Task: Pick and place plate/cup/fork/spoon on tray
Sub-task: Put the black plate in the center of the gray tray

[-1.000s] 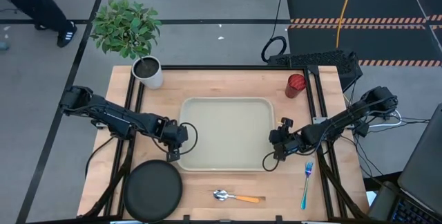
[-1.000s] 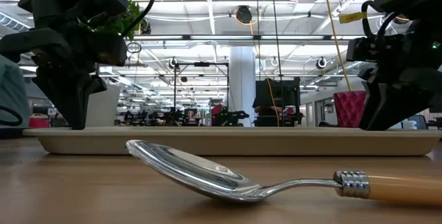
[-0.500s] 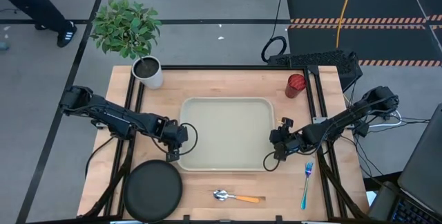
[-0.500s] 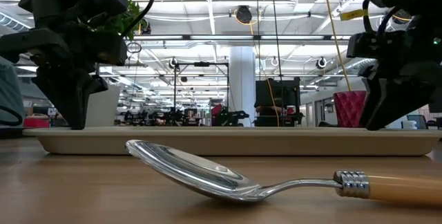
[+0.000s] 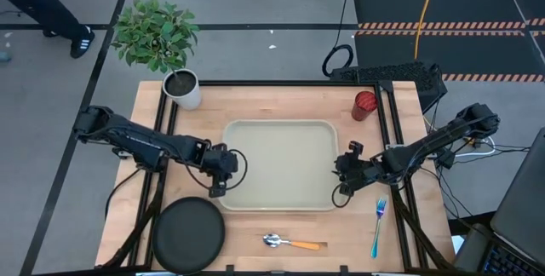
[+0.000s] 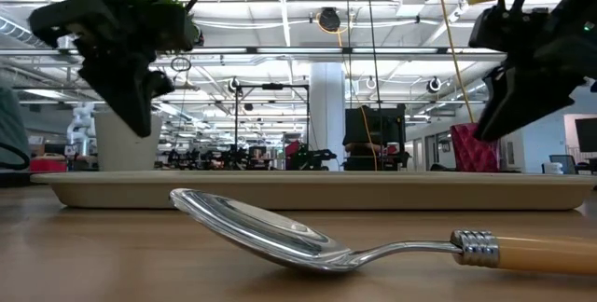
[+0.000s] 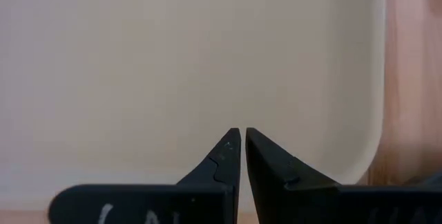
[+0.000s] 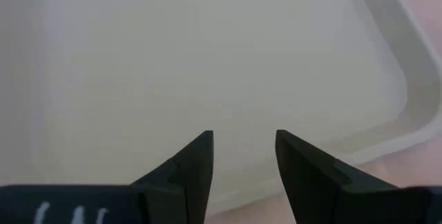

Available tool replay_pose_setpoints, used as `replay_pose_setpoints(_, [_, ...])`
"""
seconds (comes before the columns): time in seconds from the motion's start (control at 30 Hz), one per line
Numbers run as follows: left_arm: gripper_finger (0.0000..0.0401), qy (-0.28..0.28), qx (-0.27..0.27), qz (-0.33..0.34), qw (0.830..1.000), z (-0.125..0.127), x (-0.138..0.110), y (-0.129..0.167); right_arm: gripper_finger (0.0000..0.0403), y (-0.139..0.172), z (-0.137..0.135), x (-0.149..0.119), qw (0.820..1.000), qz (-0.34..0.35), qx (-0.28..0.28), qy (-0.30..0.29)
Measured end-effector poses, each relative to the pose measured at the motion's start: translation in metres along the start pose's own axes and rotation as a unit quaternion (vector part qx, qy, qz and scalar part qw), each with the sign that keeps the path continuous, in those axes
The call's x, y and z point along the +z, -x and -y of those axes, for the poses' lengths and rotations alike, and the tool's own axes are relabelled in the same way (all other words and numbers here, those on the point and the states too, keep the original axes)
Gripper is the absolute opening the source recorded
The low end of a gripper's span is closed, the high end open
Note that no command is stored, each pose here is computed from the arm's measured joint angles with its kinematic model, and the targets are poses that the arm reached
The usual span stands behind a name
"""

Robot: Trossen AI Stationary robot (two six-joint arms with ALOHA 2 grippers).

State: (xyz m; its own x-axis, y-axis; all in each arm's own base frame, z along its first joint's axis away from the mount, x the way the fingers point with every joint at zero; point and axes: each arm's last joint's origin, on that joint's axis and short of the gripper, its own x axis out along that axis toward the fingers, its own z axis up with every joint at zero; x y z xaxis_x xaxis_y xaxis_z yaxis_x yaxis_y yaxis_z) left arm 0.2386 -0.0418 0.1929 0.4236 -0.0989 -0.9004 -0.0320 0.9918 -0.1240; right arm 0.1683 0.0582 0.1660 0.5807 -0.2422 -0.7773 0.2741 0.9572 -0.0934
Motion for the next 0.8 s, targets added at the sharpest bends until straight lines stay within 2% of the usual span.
replay_pose_setpoints(0.23, [0.0026, 0.004, 0.021, 0.018, 1.000, -0.001, 0.017, 0.025, 0.0148, 0.001, -0.005, 0.011, 0.998, 0.055, 0.014, 0.005])
replay_pose_setpoints(0.37, [0.0026, 0.028, -0.034, -0.053, 0.998, 0.007, -0.001, 0.038, 0.0148, 0.002, -0.007, 0.016, 0.996, 0.082, 0.022, 0.016])
replay_pose_setpoints(0.5, [0.0026, 0.023, -0.053, -0.115, 0.992, 0.019, -0.019, 0.045, 0.0148, 0.002, -0.005, 0.017, 0.994, 0.094, -0.014, 0.048])
replay_pose_setpoints(0.8, [0.0026, -0.005, -0.144, -0.100, 0.984, 0.053, -0.021, 0.047, 0.0148, -0.001, 0.001, 0.020, 0.990, 0.097, -0.046, 0.094])
